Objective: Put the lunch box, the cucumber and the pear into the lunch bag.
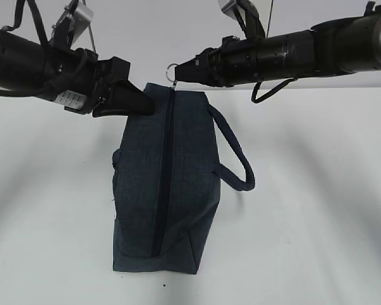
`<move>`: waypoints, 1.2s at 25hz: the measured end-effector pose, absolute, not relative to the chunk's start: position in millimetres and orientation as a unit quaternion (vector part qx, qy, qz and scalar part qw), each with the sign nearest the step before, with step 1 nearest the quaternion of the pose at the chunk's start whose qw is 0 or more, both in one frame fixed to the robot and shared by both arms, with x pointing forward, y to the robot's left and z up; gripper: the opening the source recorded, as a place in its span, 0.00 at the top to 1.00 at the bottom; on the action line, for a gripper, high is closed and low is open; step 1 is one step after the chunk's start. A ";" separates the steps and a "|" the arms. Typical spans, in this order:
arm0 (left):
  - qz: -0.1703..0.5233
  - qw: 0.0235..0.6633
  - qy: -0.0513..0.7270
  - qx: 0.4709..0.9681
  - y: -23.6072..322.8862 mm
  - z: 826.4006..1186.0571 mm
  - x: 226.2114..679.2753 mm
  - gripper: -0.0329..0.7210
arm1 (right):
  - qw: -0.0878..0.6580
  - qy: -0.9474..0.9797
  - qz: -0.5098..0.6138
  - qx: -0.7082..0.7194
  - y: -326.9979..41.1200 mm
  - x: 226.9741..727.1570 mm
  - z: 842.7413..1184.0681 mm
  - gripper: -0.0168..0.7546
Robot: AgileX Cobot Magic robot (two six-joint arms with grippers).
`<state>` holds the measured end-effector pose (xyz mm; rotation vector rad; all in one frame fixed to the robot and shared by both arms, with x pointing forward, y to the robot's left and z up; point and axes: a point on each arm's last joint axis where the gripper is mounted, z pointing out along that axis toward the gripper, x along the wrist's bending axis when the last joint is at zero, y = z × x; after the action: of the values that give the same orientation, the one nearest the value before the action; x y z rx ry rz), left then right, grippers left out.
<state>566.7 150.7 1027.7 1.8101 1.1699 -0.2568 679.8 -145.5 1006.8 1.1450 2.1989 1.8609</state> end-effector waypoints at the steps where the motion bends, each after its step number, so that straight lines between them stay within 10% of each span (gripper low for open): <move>1: -0.106 0.466 0.475 0.739 150.7 1028.0 566.2 0.93 | 0.008 0.707 0.600 0.375 -147.1 681.5 1005.2 0.97; 30: -0.105 0.472 0.432 0.762 152.0 1041.8 560.0 0.93 | -0.197 0.703 0.562 0.388 -167.8 705.6 971.6 0.97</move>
<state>560.0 152.0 1041.8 1.8648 1.0579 -0.2559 705.6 -167.8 971.6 1.4004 2.5386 2.0290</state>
